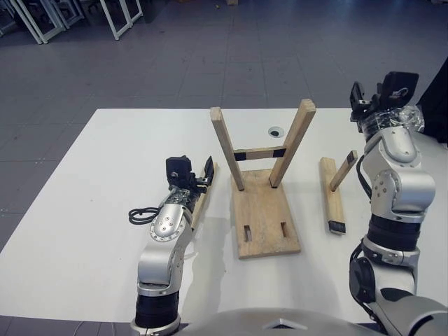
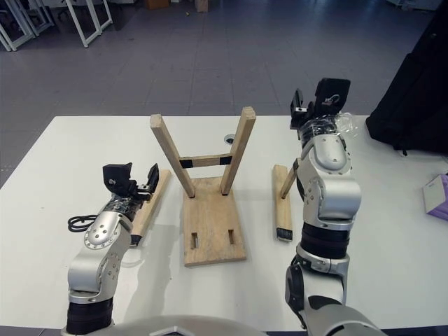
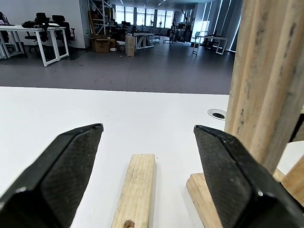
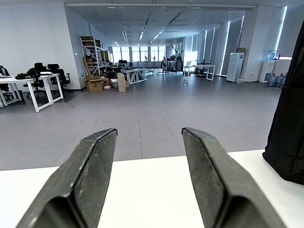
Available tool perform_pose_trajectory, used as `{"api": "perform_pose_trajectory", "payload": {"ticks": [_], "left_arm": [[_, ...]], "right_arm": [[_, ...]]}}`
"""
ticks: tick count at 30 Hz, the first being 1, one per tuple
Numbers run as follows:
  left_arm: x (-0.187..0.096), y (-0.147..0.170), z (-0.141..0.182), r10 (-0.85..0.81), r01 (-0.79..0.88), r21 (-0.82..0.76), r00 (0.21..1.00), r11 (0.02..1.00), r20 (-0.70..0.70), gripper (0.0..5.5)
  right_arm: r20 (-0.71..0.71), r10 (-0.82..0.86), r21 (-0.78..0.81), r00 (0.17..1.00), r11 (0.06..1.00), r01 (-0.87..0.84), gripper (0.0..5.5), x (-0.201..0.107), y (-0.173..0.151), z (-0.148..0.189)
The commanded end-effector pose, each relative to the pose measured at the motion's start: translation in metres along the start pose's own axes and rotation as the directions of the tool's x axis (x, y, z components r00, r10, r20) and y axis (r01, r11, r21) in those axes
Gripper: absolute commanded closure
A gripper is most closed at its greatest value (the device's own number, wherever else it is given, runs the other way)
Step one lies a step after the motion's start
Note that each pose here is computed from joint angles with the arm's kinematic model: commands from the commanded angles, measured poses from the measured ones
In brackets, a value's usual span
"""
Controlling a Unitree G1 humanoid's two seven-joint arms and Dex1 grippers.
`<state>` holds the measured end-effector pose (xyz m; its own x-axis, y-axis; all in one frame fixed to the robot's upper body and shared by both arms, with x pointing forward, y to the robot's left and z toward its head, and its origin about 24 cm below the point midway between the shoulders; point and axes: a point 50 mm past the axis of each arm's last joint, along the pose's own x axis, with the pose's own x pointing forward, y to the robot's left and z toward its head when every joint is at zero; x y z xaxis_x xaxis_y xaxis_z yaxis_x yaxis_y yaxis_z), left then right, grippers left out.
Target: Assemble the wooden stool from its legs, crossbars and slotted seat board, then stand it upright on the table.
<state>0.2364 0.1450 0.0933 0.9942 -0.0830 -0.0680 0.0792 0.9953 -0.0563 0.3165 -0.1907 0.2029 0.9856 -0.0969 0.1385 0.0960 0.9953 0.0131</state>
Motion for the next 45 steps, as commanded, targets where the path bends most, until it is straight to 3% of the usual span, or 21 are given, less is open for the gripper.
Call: {"api": "perform_pose_trajectory", "payload": {"ticks": [1, 5, 7, 10, 12, 14, 17, 19, 22, 26, 29, 34, 40, 45], "left_arm": [[-0.001, 0.002, -0.002, -0.006, 0.006, 0.010, 1.000, 1.000, -0.012, 1.95], [-0.001, 0.000, -0.002, -0.008, 0.008, 0.005, 1.000, 1.000, -0.014, 1.95], [0.001, 0.002, -0.001, -0.004, 0.004, 0.003, 1.000, 1.000, -0.011, 1.95], [0.001, 0.003, -0.001, 0.002, -0.002, 0.001, 1.000, 1.000, -0.012, 1.95], [0.002, 0.003, -0.001, -0.003, 0.003, 0.001, 1.000, 1.000, -0.013, 1.95], [0.001, 0.001, -0.001, 0.001, -0.001, -0.001, 1.000, 1.000, -0.010, 1.95], [-0.005, 0.000, -0.003, 0.024, -0.025, -0.012, 1.000, 1.000, -0.011, 1.95], [-0.009, 0.000, -0.006, 0.064, -0.064, -0.030, 0.998, 0.997, -0.011, 1.95], [-0.018, -0.002, -0.010, 0.115, -0.116, -0.060, 0.993, 0.991, -0.018, 1.95], [-0.025, -0.002, -0.013, 0.128, -0.130, -0.062, 0.991, 0.990, -0.029, 1.95], [-0.022, -0.001, -0.010, 0.115, -0.116, -0.054, 0.993, 0.992, -0.028, 1.95], [-0.015, 0.001, -0.005, 0.091, -0.092, -0.040, 0.996, 0.995, -0.015, 1.95], [-0.014, 0.000, -0.005, 0.069, -0.070, -0.040, 0.997, 0.997, -0.028, 1.95], [-0.019, -0.006, -0.012, 0.018, -0.033, -0.136, 0.994, 0.990, -0.108, 1.95]], "right_arm": [[-0.011, 0.007, 0.003, 1.000, 1.000, -0.007, 2.99, 0.001, 0.002, -0.003], [-0.317, -0.027, -0.046, 0.948, 0.999, 0.013, 2.99, -0.020, -0.007, -0.105], [-0.383, -0.052, -0.045, 0.922, 0.998, 0.038, 2.99, -0.033, -0.012, -0.132], [-0.280, -0.061, 0.028, 0.958, 0.997, 0.072, 2.99, -0.024, -0.013, -0.111], [-0.113, -0.041, 0.094, 0.993, 0.994, 0.052, 2.99, -0.014, -0.010, -0.071], [0.044, -0.003, 0.109, 0.999, 0.994, -0.001, 2.57, -0.012, -0.008, -0.028], [0.131, 0.042, 0.068, 0.991, 0.996, -0.051, 2.00, -0.030, -0.008, 0.006], [0.077, 0.021, 0.025, 0.997, 0.999, -0.023, 1.58, -0.056, -0.010, -0.005], [-0.124, 0.003, -0.050, 0.992, 0.999, -0.009, 1.01, -0.107, -0.014, -0.045], [-0.424, -0.009, -0.091, 0.905, 0.995, -0.033, 0.48, -0.150, -0.025, -0.097], [-0.638, 0.058, -0.007, 0.767, 0.997, -0.081, 0.48, -0.161, -0.020, -0.135], [-0.741, 0.004, -0.066, 0.671, 0.995, -0.079, 0.48, -0.160, -0.028, -0.164], [-0.782, 0.011, -0.063, 0.623, 0.993, -0.095, 1.54, -0.162, -0.026, -0.174], [-0.820, -0.006, -0.039, 0.572, 0.998, -0.046, 2.39, -0.176, -0.036, -0.186]]}}
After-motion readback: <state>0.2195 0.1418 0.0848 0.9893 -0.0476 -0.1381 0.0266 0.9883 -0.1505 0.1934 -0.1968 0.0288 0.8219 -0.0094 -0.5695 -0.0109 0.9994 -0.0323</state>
